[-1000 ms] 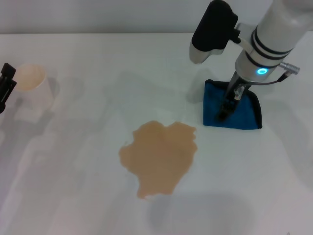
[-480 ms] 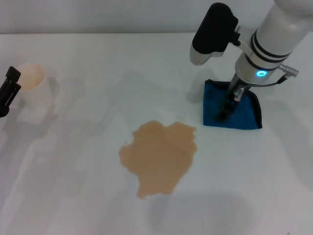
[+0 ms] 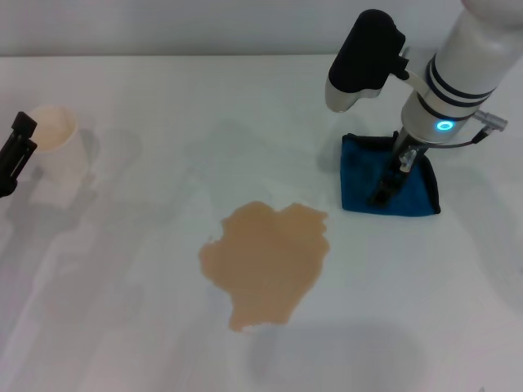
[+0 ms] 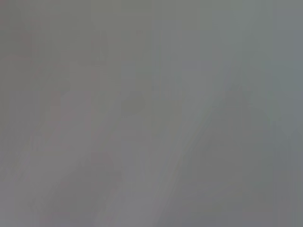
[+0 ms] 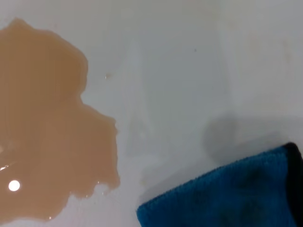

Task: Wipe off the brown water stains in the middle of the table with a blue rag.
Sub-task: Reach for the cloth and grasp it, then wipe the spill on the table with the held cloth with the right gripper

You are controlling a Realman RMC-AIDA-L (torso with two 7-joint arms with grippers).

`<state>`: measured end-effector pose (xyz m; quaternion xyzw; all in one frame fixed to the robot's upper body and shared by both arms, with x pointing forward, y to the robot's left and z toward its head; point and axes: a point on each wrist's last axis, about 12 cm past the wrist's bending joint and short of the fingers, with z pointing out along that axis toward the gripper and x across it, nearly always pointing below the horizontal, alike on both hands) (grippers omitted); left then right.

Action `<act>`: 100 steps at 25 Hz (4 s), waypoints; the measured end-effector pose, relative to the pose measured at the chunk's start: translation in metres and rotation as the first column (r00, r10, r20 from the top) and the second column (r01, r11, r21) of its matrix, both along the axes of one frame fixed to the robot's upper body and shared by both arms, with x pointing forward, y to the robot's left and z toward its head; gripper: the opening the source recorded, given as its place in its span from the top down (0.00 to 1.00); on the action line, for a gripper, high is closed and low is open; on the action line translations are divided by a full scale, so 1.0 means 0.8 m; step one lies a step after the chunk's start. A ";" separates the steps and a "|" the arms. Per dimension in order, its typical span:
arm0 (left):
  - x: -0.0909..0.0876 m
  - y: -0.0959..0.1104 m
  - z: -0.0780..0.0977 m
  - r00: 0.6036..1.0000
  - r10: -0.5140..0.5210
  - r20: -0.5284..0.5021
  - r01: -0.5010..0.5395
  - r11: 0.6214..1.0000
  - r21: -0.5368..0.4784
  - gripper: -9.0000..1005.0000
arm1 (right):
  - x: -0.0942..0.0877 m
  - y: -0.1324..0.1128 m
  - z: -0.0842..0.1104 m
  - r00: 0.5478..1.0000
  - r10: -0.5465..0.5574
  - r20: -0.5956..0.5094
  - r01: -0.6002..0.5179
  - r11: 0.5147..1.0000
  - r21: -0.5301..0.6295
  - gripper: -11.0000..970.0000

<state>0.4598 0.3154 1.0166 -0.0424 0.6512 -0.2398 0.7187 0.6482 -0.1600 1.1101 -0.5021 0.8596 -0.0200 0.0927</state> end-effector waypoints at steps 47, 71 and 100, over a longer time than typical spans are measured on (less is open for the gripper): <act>-0.009 0.004 0.001 1.000 0.012 0.015 -0.012 1.000 -0.007 0.11 | 0.005 0.010 0.018 1.000 0.024 0.020 -0.025 1.000 0.014 0.43; -0.011 0.002 -0.002 1.000 0.011 0.007 -0.011 1.000 -0.014 0.11 | -0.002 -0.016 -0.007 1.000 -0.026 -0.010 0.026 0.999 -0.022 0.35; -0.014 0.007 -0.002 1.000 0.021 0.008 -0.021 1.000 -0.010 0.11 | -0.020 0.003 0.003 0.996 0.041 -0.075 -0.040 0.999 0.022 0.92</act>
